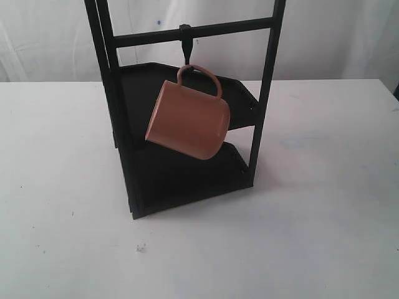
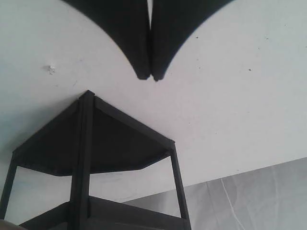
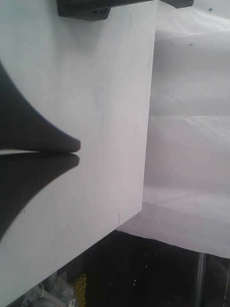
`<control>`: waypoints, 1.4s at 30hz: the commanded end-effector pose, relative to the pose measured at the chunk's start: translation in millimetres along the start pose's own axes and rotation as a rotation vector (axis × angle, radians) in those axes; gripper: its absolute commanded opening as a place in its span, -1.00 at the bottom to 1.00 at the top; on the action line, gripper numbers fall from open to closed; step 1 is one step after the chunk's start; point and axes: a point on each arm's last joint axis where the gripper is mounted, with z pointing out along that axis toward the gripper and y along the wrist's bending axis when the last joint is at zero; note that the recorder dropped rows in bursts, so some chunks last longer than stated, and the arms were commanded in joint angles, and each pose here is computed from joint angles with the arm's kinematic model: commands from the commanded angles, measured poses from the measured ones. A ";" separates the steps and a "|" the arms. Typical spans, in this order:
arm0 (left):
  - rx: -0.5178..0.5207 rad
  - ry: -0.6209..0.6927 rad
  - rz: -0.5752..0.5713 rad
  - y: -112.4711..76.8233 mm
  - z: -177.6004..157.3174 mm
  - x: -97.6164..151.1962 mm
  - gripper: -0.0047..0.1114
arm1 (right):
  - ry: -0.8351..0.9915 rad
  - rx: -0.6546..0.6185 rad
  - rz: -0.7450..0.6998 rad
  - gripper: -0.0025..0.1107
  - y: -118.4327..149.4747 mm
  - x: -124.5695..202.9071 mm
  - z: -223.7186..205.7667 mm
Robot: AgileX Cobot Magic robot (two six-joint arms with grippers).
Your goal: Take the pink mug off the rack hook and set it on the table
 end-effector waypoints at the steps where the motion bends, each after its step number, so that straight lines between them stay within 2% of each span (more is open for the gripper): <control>1: -0.002 0.004 -0.007 0.0 0.0 1.6 -0.92 | -0.005 0.000 0.000 -0.96 0.1 1.5 0.0; 33: -0.006 -0.021 -0.012 0.4 0.0 -0.6 -0.92 | -0.005 0.000 0.000 -0.96 0.1 1.5 0.0; 37: -0.007 -0.084 -0.099 0.8 -0.3 -6.3 -0.92 | -0.005 0.000 0.000 -0.96 0.1 1.5 0.0; 42: -0.015 -0.262 -0.264 4.3 -3.0 -21.8 -0.92 | -0.005 0.000 0.000 -0.96 0.1 1.5 0.0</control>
